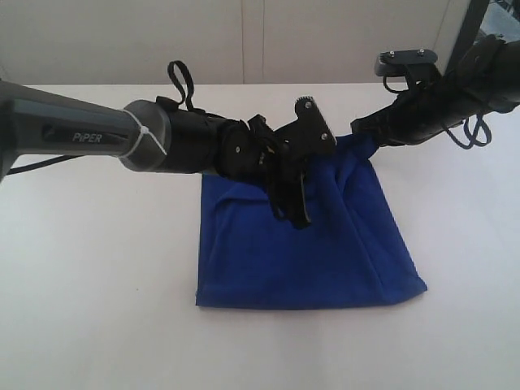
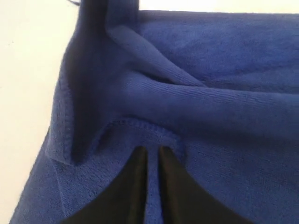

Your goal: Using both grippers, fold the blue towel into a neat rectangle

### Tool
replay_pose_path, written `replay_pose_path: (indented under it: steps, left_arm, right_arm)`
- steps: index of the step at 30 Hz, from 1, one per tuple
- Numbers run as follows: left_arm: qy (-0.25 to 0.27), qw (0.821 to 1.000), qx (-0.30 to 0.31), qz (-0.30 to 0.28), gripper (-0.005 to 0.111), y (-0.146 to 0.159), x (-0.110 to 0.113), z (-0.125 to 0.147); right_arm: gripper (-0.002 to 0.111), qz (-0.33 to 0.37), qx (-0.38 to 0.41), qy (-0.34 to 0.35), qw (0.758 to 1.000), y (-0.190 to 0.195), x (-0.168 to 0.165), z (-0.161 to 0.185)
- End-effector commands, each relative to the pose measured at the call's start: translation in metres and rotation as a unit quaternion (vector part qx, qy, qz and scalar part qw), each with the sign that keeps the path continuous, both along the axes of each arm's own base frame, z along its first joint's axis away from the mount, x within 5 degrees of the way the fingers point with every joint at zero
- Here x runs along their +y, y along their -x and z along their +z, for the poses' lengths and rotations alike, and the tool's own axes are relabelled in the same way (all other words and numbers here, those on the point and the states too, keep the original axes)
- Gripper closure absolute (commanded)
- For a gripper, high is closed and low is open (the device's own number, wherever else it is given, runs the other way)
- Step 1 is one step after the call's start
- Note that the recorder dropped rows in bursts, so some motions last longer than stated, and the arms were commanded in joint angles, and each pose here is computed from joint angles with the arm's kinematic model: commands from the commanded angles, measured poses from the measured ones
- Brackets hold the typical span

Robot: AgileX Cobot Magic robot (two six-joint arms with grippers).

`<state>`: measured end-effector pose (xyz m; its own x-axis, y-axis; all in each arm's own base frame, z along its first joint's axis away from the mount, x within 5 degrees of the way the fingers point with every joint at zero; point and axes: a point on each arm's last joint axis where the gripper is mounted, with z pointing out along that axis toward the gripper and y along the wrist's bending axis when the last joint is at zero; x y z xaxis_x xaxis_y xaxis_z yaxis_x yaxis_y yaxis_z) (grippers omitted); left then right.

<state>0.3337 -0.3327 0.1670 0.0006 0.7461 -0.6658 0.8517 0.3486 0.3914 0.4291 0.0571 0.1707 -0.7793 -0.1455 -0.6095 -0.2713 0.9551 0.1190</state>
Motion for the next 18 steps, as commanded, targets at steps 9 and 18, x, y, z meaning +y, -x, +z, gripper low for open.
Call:
replay_pose_path:
  steps: [9,18]
  left_arm:
    - [0.031,0.999,0.002,0.036,0.057,-0.006,-0.005,-0.017]
    - [0.028,0.999,0.002,0.044,0.057,-0.009,-0.006,-0.036]
  right_arm:
    - [0.108,-0.006,-0.001,0.0,1.0,-0.001,-0.003,0.0]
    - [0.108,-0.006,-0.001,0.0,1.0,-0.001,-0.003,0.0]
